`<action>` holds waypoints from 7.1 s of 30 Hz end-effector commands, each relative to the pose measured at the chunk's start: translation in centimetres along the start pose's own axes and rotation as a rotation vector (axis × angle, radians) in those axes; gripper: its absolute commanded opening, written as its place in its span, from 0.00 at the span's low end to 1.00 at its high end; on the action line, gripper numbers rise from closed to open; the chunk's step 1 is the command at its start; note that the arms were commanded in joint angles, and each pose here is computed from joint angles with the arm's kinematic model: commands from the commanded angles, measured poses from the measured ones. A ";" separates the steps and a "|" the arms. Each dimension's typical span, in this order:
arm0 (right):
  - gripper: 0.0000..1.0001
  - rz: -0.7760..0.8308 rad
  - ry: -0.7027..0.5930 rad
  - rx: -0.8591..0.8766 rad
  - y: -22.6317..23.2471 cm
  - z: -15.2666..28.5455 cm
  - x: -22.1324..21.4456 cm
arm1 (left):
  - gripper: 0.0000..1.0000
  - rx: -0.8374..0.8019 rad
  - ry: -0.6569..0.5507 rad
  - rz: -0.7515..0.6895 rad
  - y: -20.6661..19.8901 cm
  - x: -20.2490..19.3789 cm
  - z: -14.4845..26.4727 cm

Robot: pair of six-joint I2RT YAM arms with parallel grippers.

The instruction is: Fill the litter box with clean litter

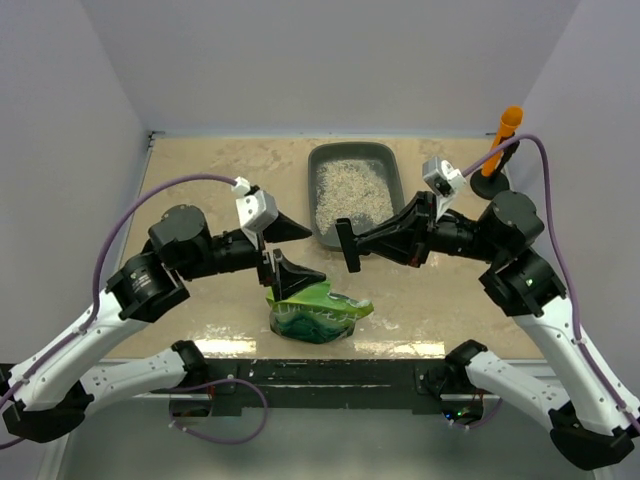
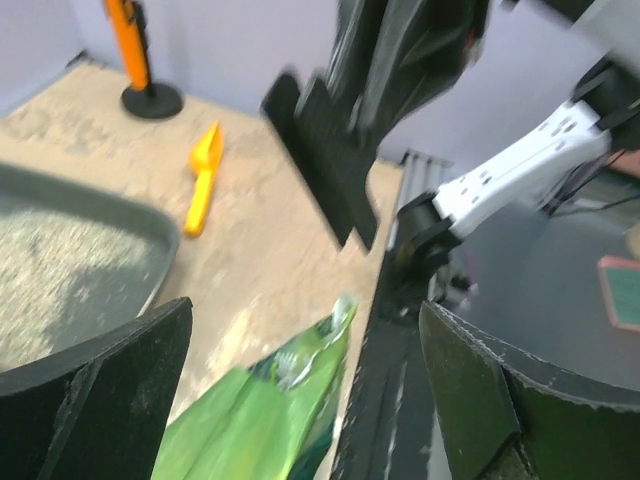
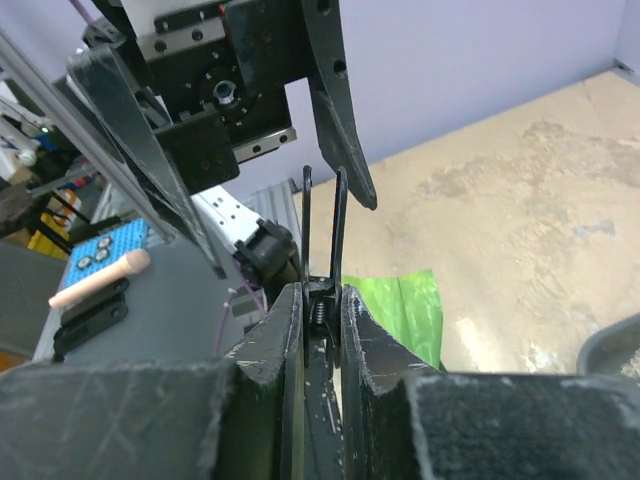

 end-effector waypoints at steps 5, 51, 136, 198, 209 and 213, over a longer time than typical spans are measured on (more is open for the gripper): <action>0.00 0.065 0.060 0.005 0.1 0.2 -0.1 | 0.95 0.222 0.473 -0.064 6.4 -12.9 1.3; 0.00 -0.030 0.151 0.060 -0.5 0.1 -4.5 | 0.75 0.059 0.510 -0.132 3.6 -15.8 3.2; 0.00 -0.153 0.132 -0.632 -4.7 7.5 -5.3 | 0.05 -0.314 0.464 -0.735 9.0 -11.3 -9.8; 0.00 0.186 0.469 -0.238 -5.4 -3.0 -9.6 | 0.56 0.316 0.300 -0.440 9.4 -8.1 1.5; 0.00 0.239 0.483 -0.307 -5.8 -2.9 -9.5 | 0.56 0.320 0.299 -0.432 9.2 -8.4 2.0; 0.00 0.244 0.491 -0.309 -5.6 -2.8 -9.7 | 0.56 0.311 0.296 -0.430 9.2 -8.4 1.7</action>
Point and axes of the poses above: each gripper's point midway between its finger pads, its own z axis back along the fingers, its own y axis along the line the jaws close on, x = y × z, the point moved 2 cm from there along z, back along the fingers, and after that the axes turned 3 degrees about z, right-handed, at the moved point
